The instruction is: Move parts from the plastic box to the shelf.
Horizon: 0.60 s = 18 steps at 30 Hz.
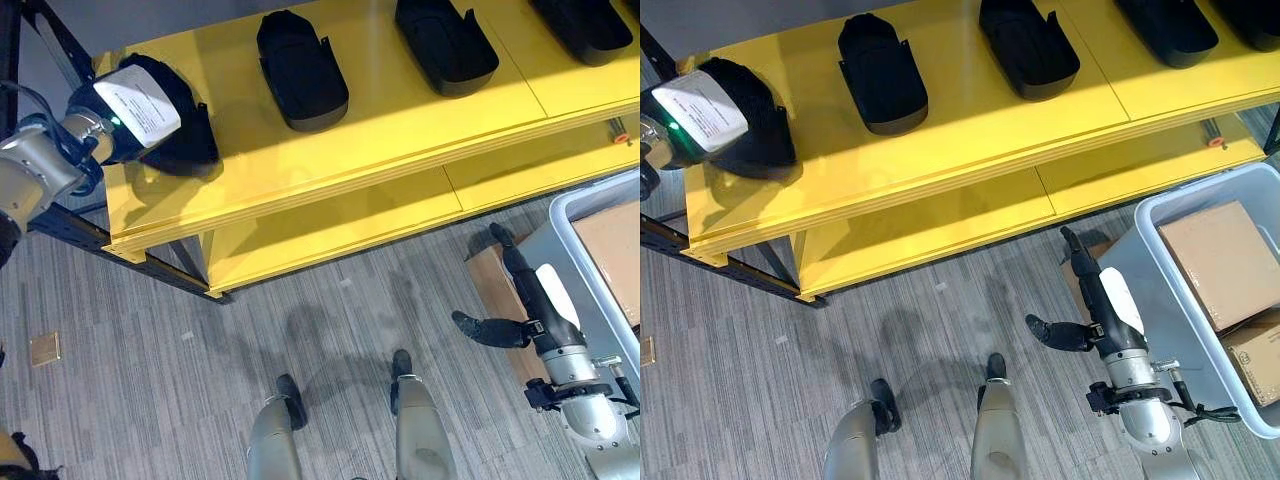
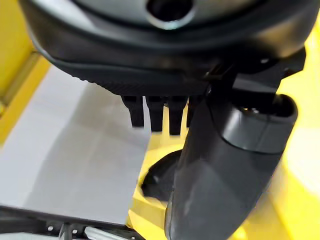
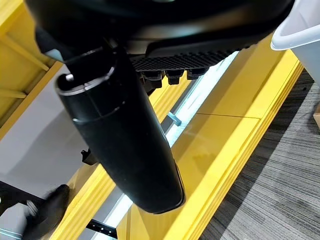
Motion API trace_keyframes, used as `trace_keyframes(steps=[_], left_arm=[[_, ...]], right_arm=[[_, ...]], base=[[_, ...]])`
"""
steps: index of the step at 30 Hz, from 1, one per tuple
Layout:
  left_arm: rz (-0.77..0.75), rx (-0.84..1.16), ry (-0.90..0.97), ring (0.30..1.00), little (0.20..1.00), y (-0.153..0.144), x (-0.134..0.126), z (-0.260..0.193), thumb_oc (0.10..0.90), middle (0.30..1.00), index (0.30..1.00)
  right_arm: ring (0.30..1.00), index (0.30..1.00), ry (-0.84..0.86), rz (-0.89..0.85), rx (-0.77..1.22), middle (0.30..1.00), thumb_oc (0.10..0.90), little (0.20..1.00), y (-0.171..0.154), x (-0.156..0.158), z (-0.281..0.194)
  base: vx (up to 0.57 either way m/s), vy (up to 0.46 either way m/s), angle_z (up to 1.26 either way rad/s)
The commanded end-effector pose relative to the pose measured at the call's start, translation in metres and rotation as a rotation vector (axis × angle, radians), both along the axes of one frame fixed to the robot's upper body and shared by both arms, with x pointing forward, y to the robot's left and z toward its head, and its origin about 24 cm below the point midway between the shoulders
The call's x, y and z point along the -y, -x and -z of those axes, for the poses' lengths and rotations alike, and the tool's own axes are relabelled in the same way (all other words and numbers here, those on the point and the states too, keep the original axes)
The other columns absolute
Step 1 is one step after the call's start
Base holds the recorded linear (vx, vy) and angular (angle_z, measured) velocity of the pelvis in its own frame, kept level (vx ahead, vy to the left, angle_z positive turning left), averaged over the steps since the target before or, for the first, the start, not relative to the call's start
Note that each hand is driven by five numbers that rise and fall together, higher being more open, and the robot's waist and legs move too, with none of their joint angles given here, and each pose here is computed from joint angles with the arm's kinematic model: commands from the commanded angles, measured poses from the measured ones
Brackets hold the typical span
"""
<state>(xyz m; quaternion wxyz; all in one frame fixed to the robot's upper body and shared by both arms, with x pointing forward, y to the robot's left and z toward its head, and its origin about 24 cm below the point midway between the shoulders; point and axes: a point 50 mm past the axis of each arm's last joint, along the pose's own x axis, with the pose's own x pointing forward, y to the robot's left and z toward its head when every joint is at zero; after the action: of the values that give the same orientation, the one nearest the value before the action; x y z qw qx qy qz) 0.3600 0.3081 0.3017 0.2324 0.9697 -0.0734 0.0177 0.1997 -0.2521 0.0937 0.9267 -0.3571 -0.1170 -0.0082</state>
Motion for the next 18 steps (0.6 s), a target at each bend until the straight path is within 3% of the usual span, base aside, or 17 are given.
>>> trace_keyframes(steps=[1, 7, 18], left_arm=[[0.006, 0.338, 0.112, 1.000, 1.000, 0.015, 0.000, -0.076, 0.900, 1.000, 1.000], [0.074, 0.334, 0.118, 1.000, 1.000, 0.013, 0.014, -0.072, 0.900, 1.000, 1.000], [0.017, 0.304, 0.170, 1.000, 1.000, 0.011, -0.002, -0.053, 0.900, 1.000, 1.000]], right_arm=[[1.000, 1.000, 0.044, -0.012, 0.268, 1.000, 0.900, 1.000, -0.003, 0.001, -0.049], [1.000, 1.000, 0.048, 0.011, 0.272, 1.000, 0.900, 1.000, -0.002, 0.004, -0.050], [1.000, 1.000, 0.036, 0.004, 0.279, 1.000, 0.900, 1.000, 0.000, 0.003, -0.050]], base=[[0.00, 0.000, 0.00], [0.00, 0.000, 0.00], [0.00, 0.000, 0.00]])
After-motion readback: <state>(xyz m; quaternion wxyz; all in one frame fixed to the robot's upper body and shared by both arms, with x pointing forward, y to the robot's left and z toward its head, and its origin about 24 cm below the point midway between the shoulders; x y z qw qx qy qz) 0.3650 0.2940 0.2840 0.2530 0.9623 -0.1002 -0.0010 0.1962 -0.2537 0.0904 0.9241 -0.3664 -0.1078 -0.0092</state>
